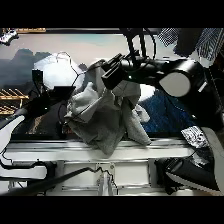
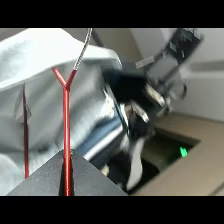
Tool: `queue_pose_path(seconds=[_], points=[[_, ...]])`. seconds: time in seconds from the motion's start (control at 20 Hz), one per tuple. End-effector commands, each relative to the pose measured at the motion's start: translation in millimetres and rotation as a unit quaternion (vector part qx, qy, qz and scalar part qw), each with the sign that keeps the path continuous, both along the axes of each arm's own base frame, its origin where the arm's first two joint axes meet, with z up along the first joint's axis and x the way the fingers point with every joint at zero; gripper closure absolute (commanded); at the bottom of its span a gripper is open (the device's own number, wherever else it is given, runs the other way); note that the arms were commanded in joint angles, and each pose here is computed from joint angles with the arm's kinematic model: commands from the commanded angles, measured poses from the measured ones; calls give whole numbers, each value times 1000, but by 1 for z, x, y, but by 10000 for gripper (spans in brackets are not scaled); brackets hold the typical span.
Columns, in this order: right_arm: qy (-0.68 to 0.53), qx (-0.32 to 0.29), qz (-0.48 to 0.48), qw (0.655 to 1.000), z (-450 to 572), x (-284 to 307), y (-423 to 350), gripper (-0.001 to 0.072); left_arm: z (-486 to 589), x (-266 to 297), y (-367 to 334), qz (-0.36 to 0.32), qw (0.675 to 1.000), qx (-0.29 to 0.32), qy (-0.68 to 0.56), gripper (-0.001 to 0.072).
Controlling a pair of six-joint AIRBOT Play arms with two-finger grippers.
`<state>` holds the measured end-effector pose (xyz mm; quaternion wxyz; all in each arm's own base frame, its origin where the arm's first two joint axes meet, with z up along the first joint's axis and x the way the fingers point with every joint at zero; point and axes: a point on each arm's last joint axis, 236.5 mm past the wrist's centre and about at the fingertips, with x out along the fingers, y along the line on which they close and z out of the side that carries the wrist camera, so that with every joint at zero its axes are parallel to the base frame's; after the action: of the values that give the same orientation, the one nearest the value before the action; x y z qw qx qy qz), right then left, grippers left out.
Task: Fold the clothes and pants, and hang the long-sleeved shirts on hangers.
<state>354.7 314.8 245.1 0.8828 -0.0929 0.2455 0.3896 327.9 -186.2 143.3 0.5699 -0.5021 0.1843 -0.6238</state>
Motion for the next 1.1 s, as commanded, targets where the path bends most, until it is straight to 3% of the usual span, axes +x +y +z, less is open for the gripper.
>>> queue_pose_path(seconds=[0.0, 0.3, 0.6, 0.85, 1.05], points=[[-5, -9, -23, 1000, -19, 31, -1, 679, -26, -20, -13, -68, 996, 57, 19, 691], [54, 59, 55, 995, -12, -25, 57, 680, -29, 2, -33, -52, 994, 94, 6, 691], [88, 35, 152, 984, -20, -105, 98, 680, 11, 44, -47, -34, 998, 34, -46, 691], [60, 16, 119, 991, -14, -82, 73, 679, 43, 39, -19, -15, 991, -29, -127, 691], [63, 23, 94, 993, -13, -64, 60, 679, 47, 50, 2, 16, 991, -34, -129, 692]])
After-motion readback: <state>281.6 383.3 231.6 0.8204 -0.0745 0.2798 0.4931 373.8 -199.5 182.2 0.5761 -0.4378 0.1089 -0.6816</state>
